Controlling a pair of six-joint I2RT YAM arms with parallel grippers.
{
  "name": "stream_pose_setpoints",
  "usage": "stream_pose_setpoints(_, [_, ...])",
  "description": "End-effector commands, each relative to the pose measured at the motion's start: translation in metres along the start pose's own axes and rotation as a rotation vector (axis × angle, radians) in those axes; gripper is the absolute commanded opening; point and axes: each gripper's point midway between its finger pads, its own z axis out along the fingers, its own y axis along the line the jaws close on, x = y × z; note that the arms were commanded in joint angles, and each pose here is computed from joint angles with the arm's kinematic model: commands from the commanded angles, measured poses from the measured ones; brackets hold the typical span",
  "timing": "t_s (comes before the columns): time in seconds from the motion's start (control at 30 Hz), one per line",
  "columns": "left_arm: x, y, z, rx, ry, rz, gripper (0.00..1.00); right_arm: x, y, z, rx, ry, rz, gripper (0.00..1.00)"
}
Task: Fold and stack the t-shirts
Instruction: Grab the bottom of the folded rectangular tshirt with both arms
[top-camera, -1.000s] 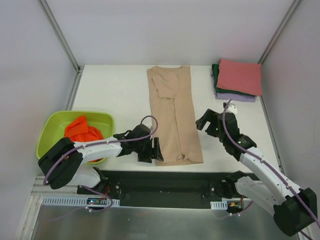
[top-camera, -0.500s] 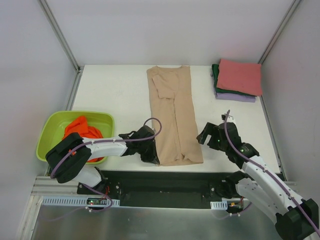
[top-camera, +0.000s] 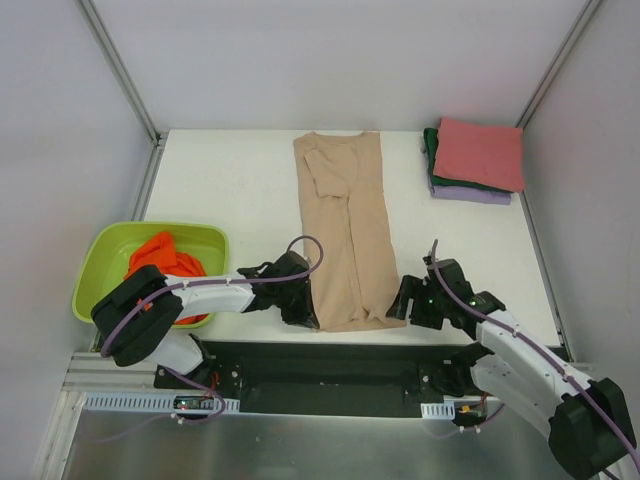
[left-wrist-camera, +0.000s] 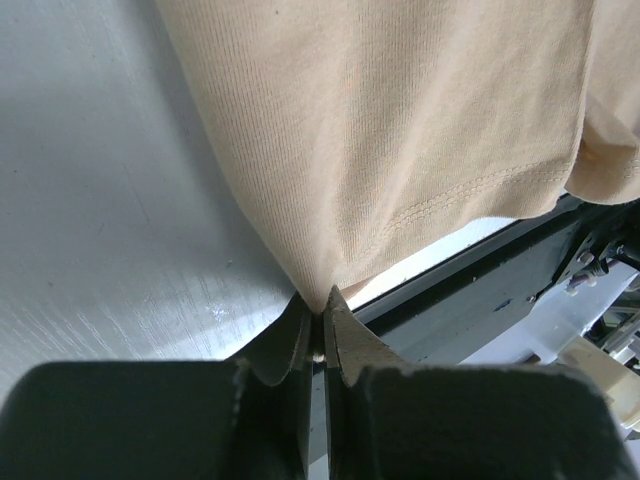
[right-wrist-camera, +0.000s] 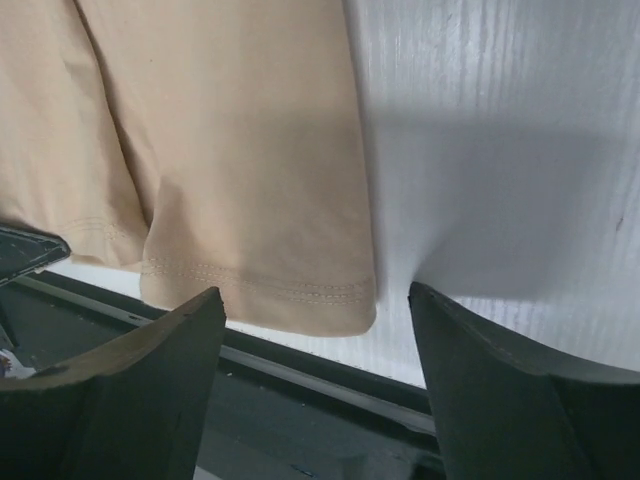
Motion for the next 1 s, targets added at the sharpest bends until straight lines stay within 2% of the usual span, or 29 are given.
stream_pose_setpoints(0.0, [0.007,0.013,0.001,-0.053,0.011,-0.002,0.0,0.008,0.0,0.006,-0.002,0.048,0.027,0.71])
stream_pose_setpoints(0.07, [0.007,0.014,0.0,-0.054,0.005,-0.003,0.0,0.012,-0.003,0.006,0.019,0.069,0.045,0.59])
stream_pose_setpoints(0.1, [0.006,0.014,-0.001,-0.054,0.002,-0.003,0.0,0.014,-0.004,0.005,0.031,0.081,0.054,0.57])
stream_pose_setpoints(0.27, [0.007,0.015,-0.002,-0.055,-0.001,-0.005,0.0,0.018,-0.015,0.0,0.094,0.093,0.072,0.57])
stream_pose_setpoints(0.4, [0.008,0.015,-0.002,-0.055,0.003,-0.006,0.0,0.02,-0.016,0.001,0.092,0.091,0.073,0.53])
stream_pose_setpoints(0.73, [0.008,0.015,-0.004,-0.048,0.0,-0.004,0.0,0.024,-0.013,0.009,0.084,0.115,0.07,0.2])
stream_pose_setpoints(0.83, [0.012,0.014,-0.007,-0.033,0.013,0.004,0.0,0.028,-0.006,0.007,0.057,0.128,0.046,0.03])
stream_pose_setpoints(0.97, [0.027,0.02,-0.016,-0.022,0.037,0.016,0.0,0.04,0.009,-0.003,-0.004,0.149,0.013,0.01])
